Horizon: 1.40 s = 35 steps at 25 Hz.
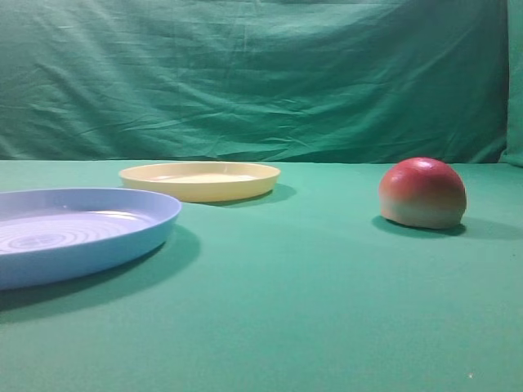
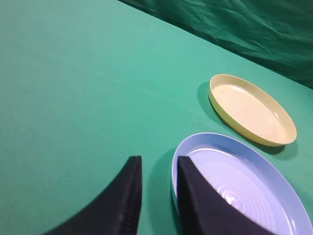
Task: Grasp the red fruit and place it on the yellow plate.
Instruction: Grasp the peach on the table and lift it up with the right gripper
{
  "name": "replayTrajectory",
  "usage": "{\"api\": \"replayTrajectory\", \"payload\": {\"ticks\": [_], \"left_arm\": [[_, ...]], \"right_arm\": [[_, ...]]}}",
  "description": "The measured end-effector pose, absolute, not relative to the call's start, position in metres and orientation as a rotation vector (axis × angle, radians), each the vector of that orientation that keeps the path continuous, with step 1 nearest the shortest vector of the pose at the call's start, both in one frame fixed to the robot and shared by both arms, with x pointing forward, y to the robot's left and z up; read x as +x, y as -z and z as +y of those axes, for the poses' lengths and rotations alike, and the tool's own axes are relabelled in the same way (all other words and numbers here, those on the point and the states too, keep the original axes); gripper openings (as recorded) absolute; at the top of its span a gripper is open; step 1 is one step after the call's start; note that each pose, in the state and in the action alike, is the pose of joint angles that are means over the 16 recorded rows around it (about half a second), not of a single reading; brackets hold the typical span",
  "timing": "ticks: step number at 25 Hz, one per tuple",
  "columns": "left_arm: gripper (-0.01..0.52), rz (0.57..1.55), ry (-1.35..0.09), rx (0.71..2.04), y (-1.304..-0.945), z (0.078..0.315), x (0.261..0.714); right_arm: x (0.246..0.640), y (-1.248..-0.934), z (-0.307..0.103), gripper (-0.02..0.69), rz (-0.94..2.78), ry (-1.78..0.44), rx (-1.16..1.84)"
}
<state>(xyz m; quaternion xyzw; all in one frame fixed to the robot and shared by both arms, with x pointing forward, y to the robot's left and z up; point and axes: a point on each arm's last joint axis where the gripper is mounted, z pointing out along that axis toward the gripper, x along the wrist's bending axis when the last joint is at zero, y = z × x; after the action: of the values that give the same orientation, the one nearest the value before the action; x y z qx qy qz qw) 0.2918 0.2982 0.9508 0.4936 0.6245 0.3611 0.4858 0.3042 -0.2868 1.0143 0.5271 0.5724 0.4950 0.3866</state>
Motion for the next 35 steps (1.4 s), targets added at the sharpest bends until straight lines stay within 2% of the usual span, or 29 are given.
{"api": "replayTrajectory", "payload": {"ticks": [10,20,28,31,35], "left_arm": [[0.157,1.52,-0.879,1.201,-0.951,0.298,0.292],[0.157,1.52,-0.879,1.201,-0.951,0.298,0.292],[0.157,1.52,-0.879,1.201,-0.951,0.298,0.292],[0.157,1.52,-0.879,1.201,-0.951,0.298,0.292],[0.157,1.52,-0.879,1.201,-0.951,0.298,0.292]], "right_arm": [[0.361,-1.043,-0.27,0.0,1.942,-0.948,1.546],[0.431,-1.047,-0.24,0.0,2.253,-0.806,1.56],[0.481,-1.036,-0.2,0.003,2.457,-0.655,1.445],[0.497,-1.028,-0.186,0.046,2.499,-0.595,1.433],[0.514,-1.014,-0.174,0.18,2.532,-0.521,1.441]]}}
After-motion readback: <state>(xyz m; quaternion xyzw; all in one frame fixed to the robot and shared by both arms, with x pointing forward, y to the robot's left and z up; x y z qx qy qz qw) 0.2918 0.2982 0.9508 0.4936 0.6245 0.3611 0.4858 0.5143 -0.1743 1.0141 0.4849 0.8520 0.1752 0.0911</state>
